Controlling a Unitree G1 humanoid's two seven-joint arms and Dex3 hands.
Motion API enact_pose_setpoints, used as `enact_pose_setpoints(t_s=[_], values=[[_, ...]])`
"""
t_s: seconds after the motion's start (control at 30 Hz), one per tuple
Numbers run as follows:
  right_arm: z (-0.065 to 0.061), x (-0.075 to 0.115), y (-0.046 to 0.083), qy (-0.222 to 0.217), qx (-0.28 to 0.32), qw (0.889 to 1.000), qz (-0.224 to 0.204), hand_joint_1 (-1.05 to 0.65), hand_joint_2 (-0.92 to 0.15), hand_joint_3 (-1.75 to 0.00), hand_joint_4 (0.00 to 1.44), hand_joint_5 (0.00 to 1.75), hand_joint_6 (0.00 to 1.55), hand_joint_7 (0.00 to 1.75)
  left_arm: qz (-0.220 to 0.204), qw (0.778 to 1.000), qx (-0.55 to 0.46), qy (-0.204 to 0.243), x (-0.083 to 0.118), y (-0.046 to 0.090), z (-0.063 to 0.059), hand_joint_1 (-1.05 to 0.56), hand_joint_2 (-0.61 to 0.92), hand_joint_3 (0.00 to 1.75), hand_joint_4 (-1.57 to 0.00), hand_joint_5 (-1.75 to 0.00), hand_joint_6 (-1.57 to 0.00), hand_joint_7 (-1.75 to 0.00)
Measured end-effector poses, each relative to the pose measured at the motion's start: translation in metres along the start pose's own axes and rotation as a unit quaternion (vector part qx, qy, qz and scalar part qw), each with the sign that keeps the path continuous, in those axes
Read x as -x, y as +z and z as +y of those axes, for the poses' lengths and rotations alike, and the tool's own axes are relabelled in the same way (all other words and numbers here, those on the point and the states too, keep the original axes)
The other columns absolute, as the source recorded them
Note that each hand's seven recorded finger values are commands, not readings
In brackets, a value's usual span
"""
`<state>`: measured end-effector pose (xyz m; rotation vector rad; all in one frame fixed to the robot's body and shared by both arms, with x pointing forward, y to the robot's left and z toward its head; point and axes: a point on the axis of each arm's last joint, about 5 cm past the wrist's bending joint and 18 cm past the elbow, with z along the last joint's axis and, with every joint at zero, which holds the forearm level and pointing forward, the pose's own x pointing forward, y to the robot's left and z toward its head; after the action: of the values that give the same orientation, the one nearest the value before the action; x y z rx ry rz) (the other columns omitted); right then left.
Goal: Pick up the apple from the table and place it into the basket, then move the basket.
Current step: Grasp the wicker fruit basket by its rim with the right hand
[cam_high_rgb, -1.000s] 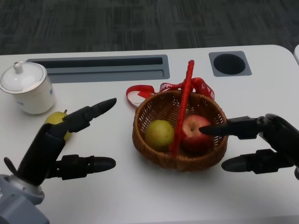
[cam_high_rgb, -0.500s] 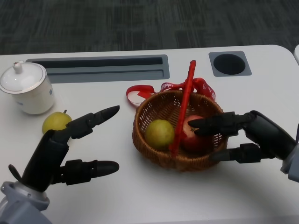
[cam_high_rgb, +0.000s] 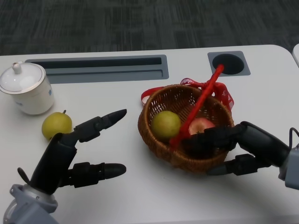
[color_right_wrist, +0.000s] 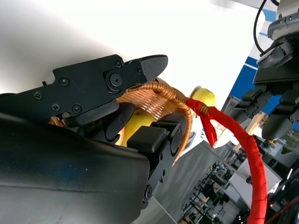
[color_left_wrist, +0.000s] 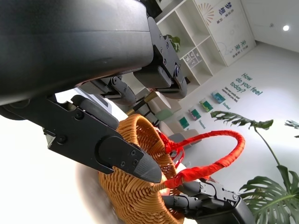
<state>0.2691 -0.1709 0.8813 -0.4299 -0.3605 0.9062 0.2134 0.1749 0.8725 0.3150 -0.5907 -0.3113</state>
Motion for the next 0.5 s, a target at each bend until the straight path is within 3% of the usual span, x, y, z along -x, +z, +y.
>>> enact_pose_setpoints(t_s=[0.27,0.5], values=[[-0.003,0.005,0.004,0.018,0.007,1.0,0.001,-0.53,-0.89,0.0,0.77,0.01,0.64,0.0,-0.003,1.0,0.001,0.003,-0.002,0.0,-0.001,-0.51,0.82,0.01,-0.64,0.0,-0.59,0.0],[-0.013,0.0,0.007,0.054,0.038,0.997,0.046,-0.57,-0.91,-0.01,0.78,0.01,0.63,0.0,-0.007,1.0,0.005,0.008,-0.005,0.001,-0.004,-0.53,0.83,0.0,-0.65,-0.01,-0.61,-0.01]])
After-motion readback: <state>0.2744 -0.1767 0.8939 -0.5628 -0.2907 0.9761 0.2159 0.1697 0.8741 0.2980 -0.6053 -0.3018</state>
